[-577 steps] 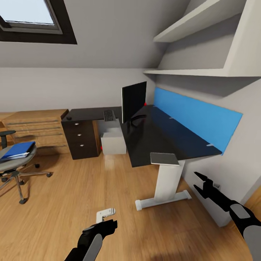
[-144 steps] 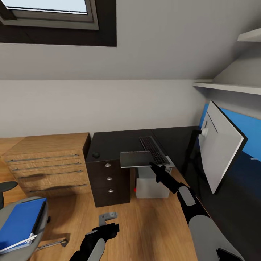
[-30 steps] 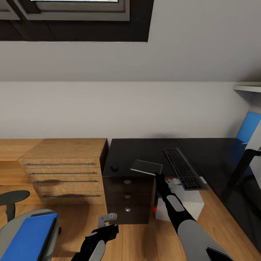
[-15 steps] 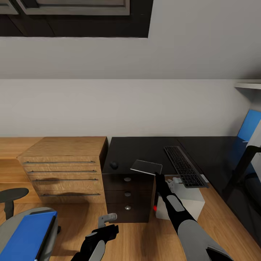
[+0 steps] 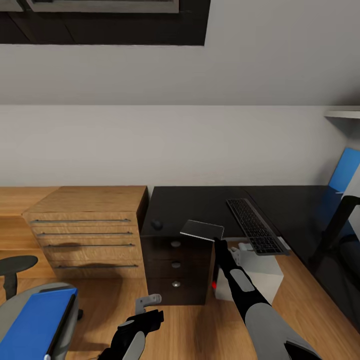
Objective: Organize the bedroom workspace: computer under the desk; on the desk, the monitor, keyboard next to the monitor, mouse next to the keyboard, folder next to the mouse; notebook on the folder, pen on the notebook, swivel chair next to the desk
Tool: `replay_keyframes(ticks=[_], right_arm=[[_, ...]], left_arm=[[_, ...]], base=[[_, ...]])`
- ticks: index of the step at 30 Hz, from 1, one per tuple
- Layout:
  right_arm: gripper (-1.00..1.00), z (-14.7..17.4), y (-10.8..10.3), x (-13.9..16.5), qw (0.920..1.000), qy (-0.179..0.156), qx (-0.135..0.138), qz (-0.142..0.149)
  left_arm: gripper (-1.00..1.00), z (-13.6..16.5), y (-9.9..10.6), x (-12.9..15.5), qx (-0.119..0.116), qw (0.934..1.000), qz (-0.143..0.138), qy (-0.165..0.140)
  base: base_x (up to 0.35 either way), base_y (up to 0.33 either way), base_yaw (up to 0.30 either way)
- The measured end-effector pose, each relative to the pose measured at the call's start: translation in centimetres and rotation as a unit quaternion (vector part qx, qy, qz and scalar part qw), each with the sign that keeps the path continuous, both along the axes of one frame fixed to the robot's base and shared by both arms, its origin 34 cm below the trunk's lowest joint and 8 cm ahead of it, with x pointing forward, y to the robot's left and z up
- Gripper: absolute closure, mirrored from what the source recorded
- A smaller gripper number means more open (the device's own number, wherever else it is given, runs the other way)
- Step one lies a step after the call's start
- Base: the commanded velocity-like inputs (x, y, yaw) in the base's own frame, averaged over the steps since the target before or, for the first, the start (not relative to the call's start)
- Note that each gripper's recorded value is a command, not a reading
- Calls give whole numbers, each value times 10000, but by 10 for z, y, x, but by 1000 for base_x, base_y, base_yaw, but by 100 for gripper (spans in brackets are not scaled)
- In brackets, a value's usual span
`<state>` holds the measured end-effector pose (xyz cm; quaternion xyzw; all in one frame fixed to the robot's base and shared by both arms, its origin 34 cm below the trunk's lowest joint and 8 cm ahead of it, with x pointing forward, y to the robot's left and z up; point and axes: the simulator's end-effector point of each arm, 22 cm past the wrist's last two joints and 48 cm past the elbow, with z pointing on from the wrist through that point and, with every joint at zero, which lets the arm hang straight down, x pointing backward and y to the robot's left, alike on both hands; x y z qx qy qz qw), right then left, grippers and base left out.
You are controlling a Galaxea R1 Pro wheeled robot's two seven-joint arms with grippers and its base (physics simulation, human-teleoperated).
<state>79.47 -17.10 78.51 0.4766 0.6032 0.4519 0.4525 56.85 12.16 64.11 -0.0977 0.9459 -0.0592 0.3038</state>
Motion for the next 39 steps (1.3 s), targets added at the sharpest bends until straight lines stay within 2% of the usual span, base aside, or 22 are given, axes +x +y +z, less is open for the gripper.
replay_keyframes(ticks=[13, 19, 39], right_arm=[[100, -7, 0, -1, 10000, 5, -9, 4], [100, -7, 0, -1, 10000, 6, -16, 5], [100, -7, 0, -1, 10000, 6, -26, 2]], left_arm=[[-100, -7, -1, 0, -11, 10000, -17, -9], [-100, -7, -1, 0, -17, 10000, -24, -15], [-100, -7, -1, 0, -9, 10000, -14, -12]], base=[[1, 0, 0], [189, 0, 0], [42, 0, 0]])
